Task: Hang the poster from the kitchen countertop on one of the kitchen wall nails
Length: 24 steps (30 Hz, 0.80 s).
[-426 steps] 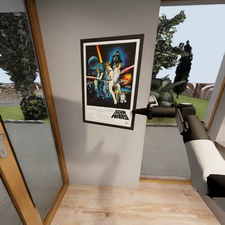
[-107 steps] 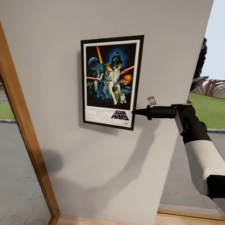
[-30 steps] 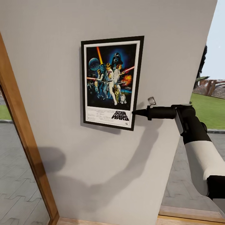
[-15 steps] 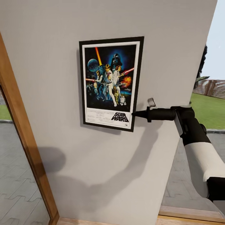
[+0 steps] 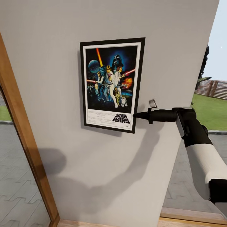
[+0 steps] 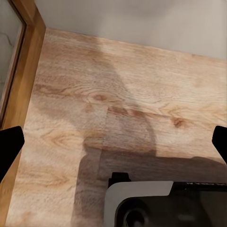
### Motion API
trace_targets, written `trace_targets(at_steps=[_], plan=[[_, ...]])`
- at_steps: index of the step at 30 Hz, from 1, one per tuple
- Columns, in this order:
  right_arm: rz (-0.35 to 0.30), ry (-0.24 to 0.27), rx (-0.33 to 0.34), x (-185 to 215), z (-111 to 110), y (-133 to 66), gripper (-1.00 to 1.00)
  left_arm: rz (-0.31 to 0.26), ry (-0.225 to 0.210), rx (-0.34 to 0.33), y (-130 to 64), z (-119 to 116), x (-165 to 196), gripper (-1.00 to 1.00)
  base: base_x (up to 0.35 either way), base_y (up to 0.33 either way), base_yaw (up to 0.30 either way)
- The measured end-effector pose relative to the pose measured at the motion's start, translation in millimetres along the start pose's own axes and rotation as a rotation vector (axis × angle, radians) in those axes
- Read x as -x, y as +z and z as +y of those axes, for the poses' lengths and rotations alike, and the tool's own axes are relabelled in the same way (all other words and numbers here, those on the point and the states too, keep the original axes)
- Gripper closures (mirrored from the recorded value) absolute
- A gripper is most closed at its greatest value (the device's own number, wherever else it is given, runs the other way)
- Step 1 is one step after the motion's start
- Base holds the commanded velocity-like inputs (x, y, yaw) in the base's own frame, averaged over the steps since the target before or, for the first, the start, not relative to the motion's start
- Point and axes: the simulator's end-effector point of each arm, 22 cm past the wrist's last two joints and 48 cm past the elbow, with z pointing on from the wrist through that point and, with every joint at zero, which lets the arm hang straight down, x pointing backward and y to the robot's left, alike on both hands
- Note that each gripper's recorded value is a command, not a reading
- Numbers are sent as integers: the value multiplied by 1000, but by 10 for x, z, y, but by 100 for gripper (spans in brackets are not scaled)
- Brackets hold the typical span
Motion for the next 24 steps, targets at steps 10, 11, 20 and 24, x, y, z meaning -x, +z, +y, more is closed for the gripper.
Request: trace_targets(at_steps=[10, 11, 20, 24], plan=[[0, -1, 1, 1, 2, 3, 100, 0, 0, 0, 0, -1, 0, -100, 0, 0, 0], [-1, -2, 1, 1, 2, 3, 100, 0, 0, 0, 0, -1, 0, -100, 0, 0, 0], [-4, -38, 0, -19, -20, 3, 100, 0, 0, 0, 0, -1, 0, -100, 0, 0, 0], [-4, -39, -1, -29, -27, 3, 100, 0, 0, 0, 0, -1, 0, -100, 0, 0, 0]])
